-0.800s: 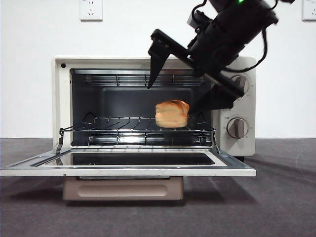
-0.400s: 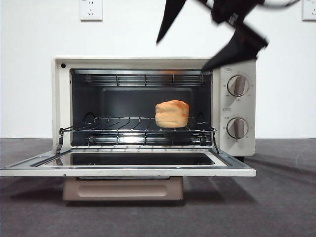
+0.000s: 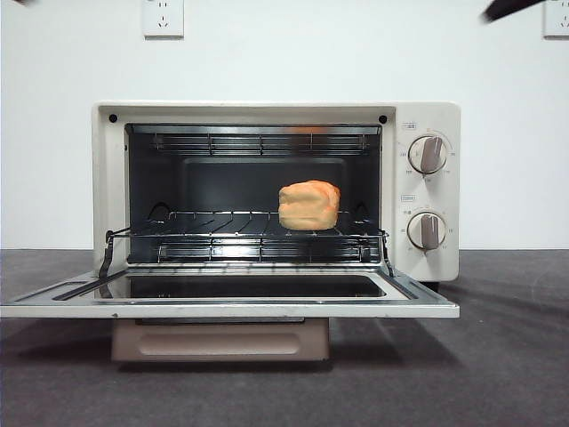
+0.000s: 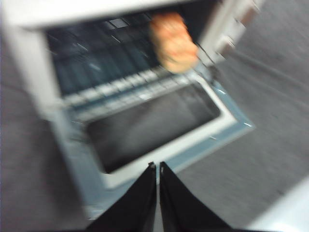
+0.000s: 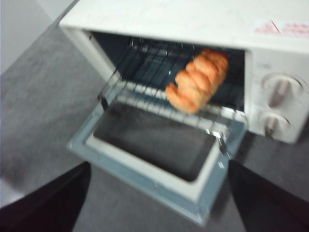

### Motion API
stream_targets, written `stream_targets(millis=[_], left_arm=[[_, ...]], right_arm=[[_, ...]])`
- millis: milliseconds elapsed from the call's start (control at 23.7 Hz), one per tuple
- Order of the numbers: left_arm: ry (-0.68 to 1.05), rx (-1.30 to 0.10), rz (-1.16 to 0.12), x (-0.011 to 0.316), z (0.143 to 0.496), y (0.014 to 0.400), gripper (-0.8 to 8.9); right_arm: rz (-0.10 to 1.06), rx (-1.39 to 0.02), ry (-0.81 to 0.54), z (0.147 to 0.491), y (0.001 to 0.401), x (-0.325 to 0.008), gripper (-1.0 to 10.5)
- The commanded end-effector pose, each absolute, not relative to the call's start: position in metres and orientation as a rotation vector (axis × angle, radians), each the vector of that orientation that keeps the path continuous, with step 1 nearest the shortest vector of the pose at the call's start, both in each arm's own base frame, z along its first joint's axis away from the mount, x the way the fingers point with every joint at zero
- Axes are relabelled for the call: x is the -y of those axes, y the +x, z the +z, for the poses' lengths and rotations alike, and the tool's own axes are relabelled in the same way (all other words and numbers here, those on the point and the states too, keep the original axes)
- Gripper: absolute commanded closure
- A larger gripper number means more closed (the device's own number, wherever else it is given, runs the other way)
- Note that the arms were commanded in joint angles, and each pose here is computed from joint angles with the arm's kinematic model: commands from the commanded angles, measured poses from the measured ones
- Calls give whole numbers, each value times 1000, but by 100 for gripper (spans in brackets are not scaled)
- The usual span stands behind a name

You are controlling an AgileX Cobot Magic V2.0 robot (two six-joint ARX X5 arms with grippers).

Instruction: The left arm flap open the oven, the right arm pick bread and place it into oven, the left arm flap close the oven

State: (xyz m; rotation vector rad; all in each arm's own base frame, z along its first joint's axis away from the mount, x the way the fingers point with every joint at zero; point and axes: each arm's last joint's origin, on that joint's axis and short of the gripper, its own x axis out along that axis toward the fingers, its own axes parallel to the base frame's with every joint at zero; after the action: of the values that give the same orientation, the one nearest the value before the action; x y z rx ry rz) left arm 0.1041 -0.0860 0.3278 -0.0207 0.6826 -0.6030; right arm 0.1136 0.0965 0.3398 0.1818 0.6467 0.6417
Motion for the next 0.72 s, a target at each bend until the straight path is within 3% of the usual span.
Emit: stream_targets(millis=[42, 253, 464, 717], left_arm=[[-94, -739, -691, 94, 327, 122, 801], [-245, -848, -729, 85, 315, 156, 801], [-432, -984, -608, 47, 283, 196, 801], [-562, -1071, -471, 25, 223, 203, 801]], right_arm=[[662, -641, 146, 346, 93, -81, 594], [651, -675, 134, 344, 67, -59, 669], [653, -668, 137, 341, 45, -41, 812], [658, -650, 142, 342, 41, -38, 929]])
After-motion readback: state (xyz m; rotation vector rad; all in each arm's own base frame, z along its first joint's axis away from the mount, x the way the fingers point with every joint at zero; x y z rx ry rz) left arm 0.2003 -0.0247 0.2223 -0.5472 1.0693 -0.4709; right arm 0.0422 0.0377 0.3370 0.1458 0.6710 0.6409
